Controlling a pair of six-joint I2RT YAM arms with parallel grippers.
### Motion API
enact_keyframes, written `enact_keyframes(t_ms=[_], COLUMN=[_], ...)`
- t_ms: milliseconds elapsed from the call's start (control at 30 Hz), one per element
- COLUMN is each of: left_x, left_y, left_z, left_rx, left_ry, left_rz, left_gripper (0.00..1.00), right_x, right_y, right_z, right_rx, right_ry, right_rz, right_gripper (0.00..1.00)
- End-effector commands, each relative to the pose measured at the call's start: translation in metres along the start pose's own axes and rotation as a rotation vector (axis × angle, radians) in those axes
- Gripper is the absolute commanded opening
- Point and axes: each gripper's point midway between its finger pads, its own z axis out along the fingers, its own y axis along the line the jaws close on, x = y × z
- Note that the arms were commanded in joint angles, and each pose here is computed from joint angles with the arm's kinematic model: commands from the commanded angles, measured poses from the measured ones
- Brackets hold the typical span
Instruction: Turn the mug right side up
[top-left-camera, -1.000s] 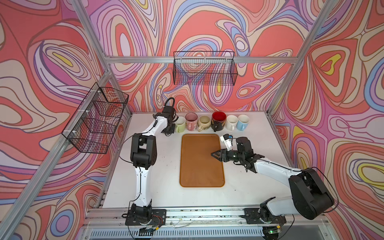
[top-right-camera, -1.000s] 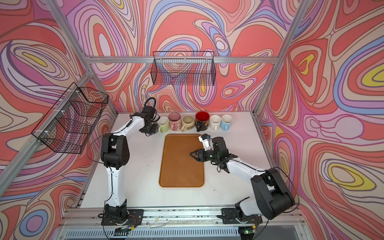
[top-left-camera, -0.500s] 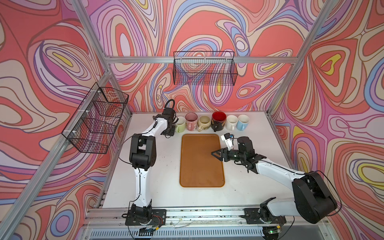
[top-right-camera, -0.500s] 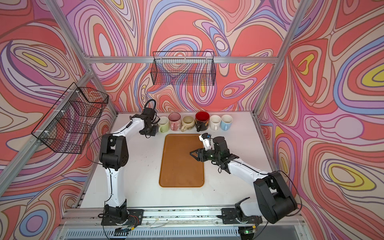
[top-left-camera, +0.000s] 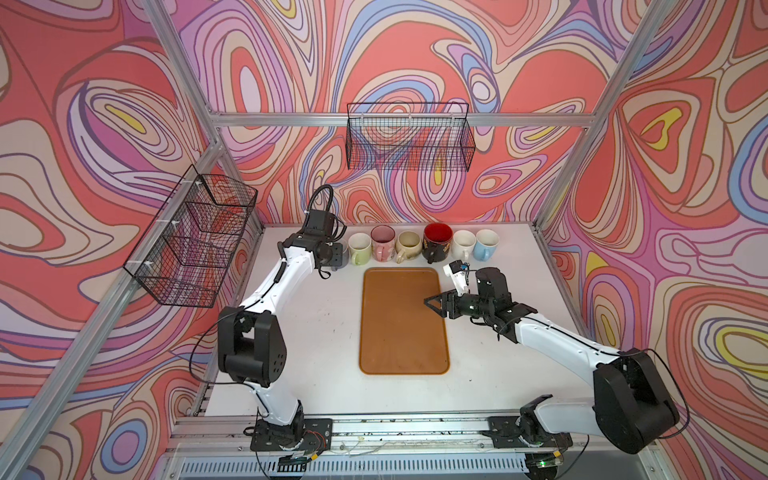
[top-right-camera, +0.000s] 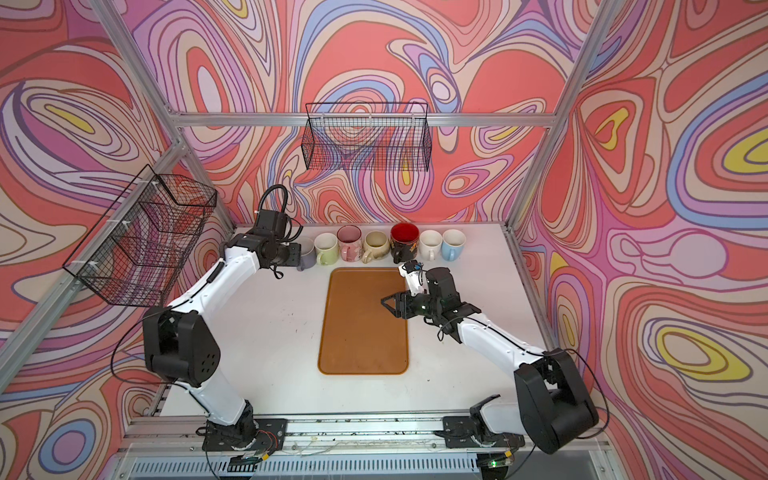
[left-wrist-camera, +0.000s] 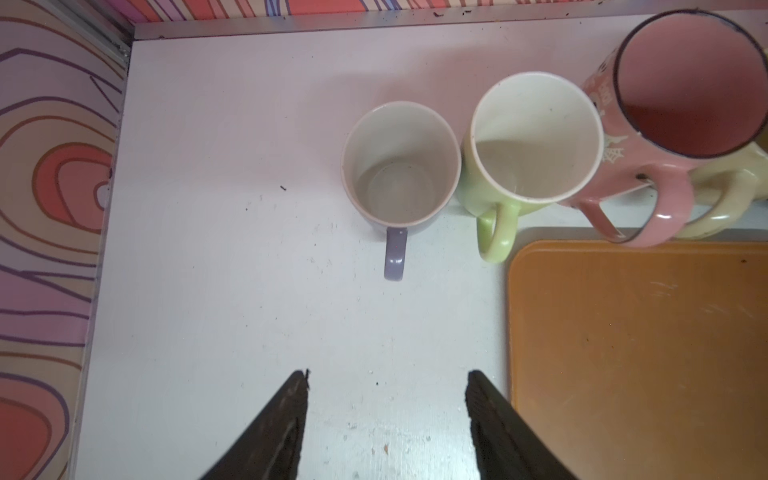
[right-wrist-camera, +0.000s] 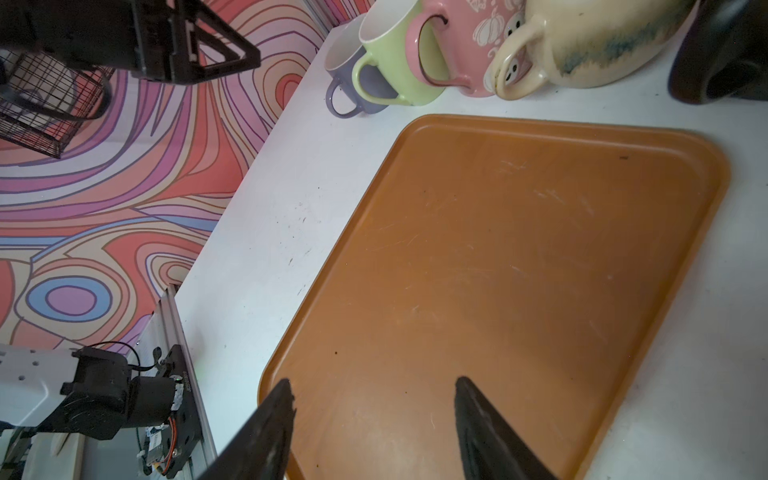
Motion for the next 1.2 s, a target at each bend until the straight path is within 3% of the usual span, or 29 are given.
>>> enact_keyframes(t_ms=[0,133,267,567,767,1033,1167], left_x=[0.003,0.019,0.035,0.065,0.067,0.075,0.074], left_y=[0.002,0.006,0.018,0.046,0.047,0.047,0.05], left_z=[-0.018,-0.034,-0.045,-0.041,-0.019,0.029,0.049], left_rx=[0.017,0.032,0.001,-0.102,-0.116,-0.099,-0.1], left_ry=[-0.048,-0.065,-0.097,-0.175,-0.315,-0.262,-0.291], left_rz=[-0.031,-0.055,-0.067,-0.127,-0.045,0.012,0.022], left_gripper=[0.67,0.72,0.86,0.9,0.92,0.93,0.95], right_x=[-0.011,-0.018,-0.03,-0.049,-0.045,-0.043,-0.035], right_y=[-0.002,-0.006,-0.019,-0.082,-0.146,-0.18,-0.2], right_z=[-0.005,-0.009,-0.02,-0.05,-0.094,-0.144,-0.166], right_rx=[0.048,0.094,0.203,0.542,0.878,1.214,1.389], right_ry=[-0.018,-0.039,-0.106,-0.273,-0.397,-0.536,-0.582], right_rz=[-0.037,-0.053,-0.077,-0.059,-0.042,-0.177,-0.127], right_gripper=[0.64,0.64,0.67,0.76,0.82,0.89,0.98])
